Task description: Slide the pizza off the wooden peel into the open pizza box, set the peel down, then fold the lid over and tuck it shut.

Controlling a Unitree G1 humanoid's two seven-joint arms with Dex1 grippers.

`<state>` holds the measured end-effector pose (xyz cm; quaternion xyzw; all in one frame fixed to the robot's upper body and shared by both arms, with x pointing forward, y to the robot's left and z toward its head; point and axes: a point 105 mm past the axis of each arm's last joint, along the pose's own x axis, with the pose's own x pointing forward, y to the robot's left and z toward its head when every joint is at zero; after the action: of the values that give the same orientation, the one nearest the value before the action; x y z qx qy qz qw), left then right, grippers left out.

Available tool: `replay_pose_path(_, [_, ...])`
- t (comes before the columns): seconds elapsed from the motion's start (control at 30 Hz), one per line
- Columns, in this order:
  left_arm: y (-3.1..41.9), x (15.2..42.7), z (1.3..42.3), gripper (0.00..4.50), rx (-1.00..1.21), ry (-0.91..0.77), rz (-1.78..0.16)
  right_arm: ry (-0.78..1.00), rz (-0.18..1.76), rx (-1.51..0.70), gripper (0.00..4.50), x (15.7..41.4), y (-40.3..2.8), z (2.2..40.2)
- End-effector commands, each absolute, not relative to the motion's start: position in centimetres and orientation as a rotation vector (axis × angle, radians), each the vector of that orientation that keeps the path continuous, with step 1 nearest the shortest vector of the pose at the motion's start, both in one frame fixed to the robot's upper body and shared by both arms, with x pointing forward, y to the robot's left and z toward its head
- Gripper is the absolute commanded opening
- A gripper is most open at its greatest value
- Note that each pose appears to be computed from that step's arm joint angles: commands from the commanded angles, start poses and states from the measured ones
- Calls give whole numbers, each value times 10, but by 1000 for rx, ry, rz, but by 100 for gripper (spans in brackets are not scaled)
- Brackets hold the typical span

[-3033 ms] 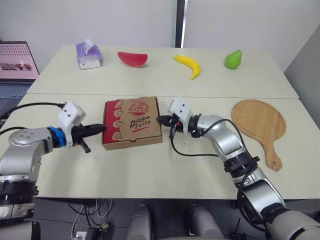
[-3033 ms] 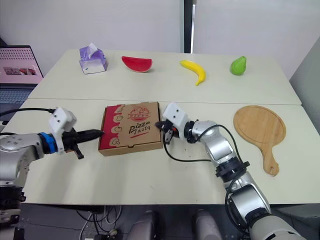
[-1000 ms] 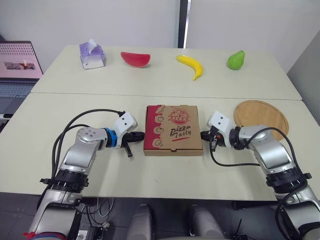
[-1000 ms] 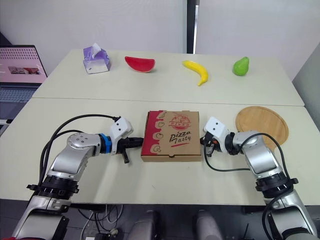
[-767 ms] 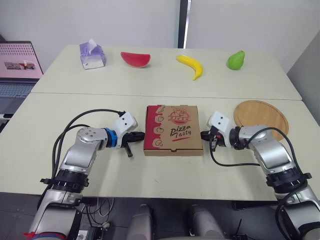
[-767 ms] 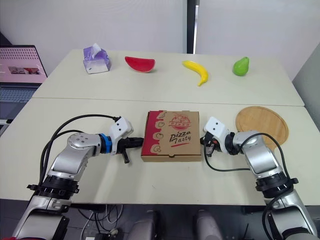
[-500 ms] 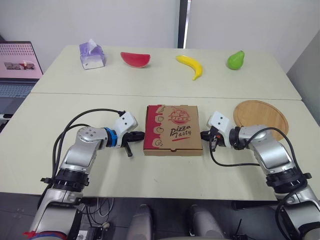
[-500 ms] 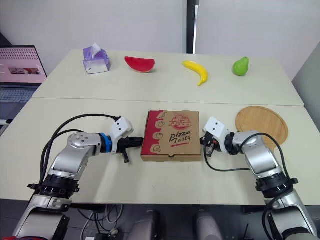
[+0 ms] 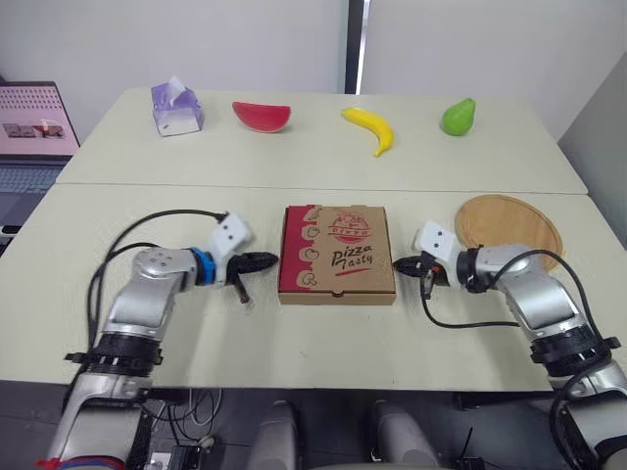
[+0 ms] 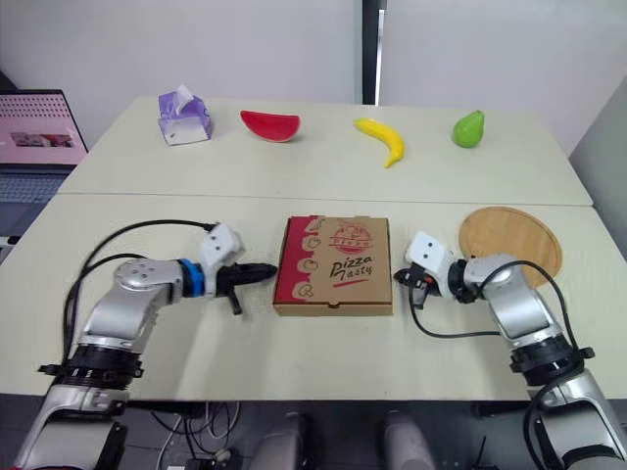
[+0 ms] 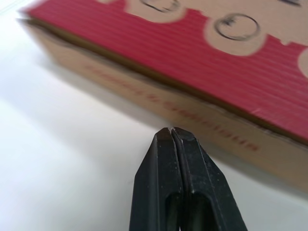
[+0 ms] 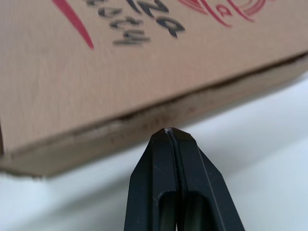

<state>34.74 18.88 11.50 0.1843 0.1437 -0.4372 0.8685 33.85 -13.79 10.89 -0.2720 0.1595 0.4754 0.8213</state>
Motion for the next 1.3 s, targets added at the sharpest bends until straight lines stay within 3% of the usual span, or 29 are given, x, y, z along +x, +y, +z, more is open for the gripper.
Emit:
replay_pose_path(0.03, [225, 345, 137, 0, 377, 237, -827, 234, 1005, -571, 5, 345, -159, 142])
replay_pose_path(0.07, [235, 344, 141, 38, 370, 231, -803, 221, 1019, -560, 0, 344, -166, 148])
replay_pose_path(0.2, [276, 331, 157, 142, 326, 214, -713, 197, 988, -488, 85, 346, -208, 179])
replay_pose_path(0.33, [329, 313, 169, 266, 301, 236, -566, 206, 825, -474, 224, 349, -269, 209])
replay_pose_path(0.53, [397, 283, 198, 450, 292, 240, -365, 222, 463, -492, 443, 333, -374, 252])
replay_pose_path(0.67, [435, 267, 210, 450, 262, 256, -235, 264, 354, -495, 447, 322, -406, 252])
replay_pose_path(0.8, [458, 264, 207, 450, 216, 243, -137, 249, 325, -436, 447, 327, -409, 253])
replay_pose_path(1.0, [456, 282, 216, 450, 263, 209, -111, 252, 308, -456, 447, 334, -409, 243])
replay_pose_path(1.3, [455, 277, 204, 450, 297, 266, -145, 266, 265, -484, 447, 331, -418, 242])
